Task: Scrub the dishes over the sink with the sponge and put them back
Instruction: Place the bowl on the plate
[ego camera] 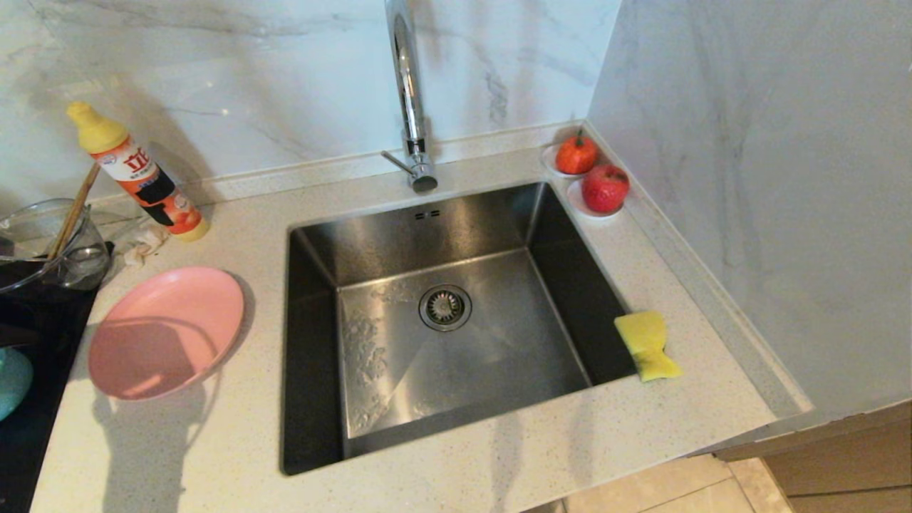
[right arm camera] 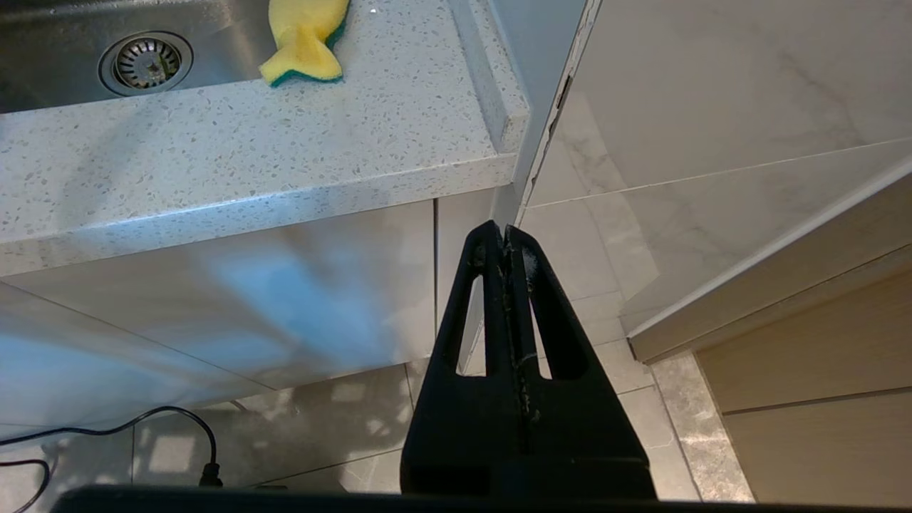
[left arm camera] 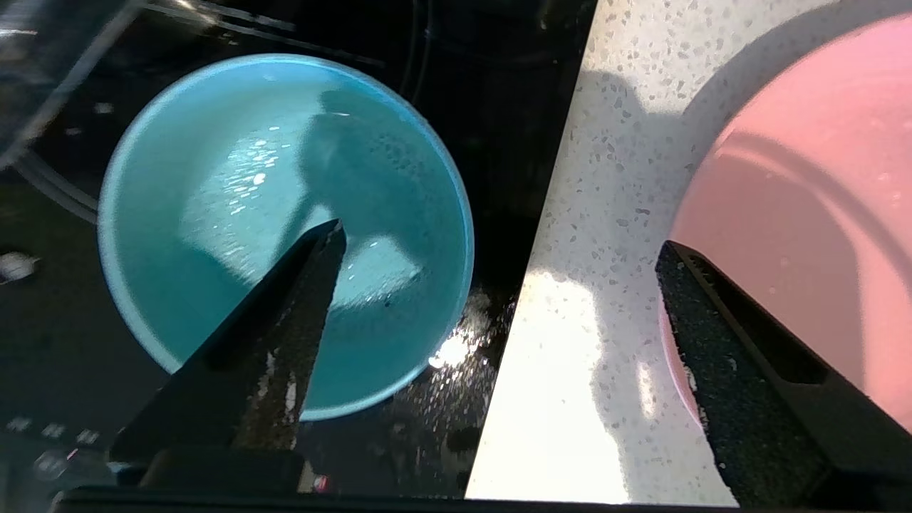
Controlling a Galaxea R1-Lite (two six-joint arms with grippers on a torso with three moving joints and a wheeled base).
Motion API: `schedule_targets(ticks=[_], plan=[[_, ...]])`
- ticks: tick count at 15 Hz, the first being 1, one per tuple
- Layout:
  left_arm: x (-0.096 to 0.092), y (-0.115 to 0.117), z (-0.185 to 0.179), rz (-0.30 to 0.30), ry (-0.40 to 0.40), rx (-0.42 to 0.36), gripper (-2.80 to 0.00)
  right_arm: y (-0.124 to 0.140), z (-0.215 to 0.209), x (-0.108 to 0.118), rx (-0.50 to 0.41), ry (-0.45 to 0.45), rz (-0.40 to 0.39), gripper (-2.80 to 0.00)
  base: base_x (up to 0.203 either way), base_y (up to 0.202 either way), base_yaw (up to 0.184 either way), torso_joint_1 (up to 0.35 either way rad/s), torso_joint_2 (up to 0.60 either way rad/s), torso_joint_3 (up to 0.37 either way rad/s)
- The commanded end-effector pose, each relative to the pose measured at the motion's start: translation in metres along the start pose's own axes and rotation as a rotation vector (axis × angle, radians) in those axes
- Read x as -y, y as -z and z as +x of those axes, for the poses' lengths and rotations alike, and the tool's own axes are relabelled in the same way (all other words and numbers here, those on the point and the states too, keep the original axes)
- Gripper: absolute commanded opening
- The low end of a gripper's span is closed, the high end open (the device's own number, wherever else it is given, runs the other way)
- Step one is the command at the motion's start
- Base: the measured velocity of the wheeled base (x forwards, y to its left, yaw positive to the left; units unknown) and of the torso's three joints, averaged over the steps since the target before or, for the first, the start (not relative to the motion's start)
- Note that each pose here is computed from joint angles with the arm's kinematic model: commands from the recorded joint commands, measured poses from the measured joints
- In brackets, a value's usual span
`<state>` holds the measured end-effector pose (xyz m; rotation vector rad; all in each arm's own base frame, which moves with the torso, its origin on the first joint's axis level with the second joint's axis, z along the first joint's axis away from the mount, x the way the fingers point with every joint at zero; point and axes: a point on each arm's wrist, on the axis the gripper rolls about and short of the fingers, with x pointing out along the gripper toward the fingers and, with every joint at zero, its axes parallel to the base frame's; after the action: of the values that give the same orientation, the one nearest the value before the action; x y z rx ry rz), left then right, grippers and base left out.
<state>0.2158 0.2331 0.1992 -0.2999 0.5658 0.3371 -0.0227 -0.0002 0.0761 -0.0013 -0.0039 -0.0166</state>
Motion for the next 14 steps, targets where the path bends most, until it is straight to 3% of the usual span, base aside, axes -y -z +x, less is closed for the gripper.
schedule_targets(ticks=[1, 3, 7, 10, 14], plan=[[-0.005, 0.0, 0.01, -0.004, 0.016, -0.014, 0.0, 0.0, 0.0, 0.0, 0.0, 0.0, 0.0, -2.8, 0.0, 0.0, 0.0, 0.0, 0.0, 0.0], [-0.007, -0.008, 0.014, 0.003, 0.069, 0.009, 0.0, 0.0, 0.0, 0.0, 0.001, 0.002, 0.0, -2.8, 0.0, 0.0, 0.0, 0.0, 0.0, 0.0], [-0.013, -0.022, 0.023, 0.03, 0.081, 0.041, 0.0, 0.0, 0.0, 0.0, -0.001, 0.0, 0.0, -2.8, 0.0, 0.0, 0.0, 0.0, 0.0, 0.0], [-0.017, -0.017, 0.033, 0.08, 0.081, 0.01, 0.0, 0.0, 0.0, 0.0, 0.0, 0.0, 0.0, -2.8, 0.0, 0.0, 0.0, 0.0, 0.0, 0.0], [-0.017, -0.011, 0.044, 0.076, 0.096, -0.028, 0.0, 0.0, 0.0, 0.0, 0.001, 0.0, 0.0, -2.8, 0.0, 0.0, 0.0, 0.0, 0.0, 0.0]])
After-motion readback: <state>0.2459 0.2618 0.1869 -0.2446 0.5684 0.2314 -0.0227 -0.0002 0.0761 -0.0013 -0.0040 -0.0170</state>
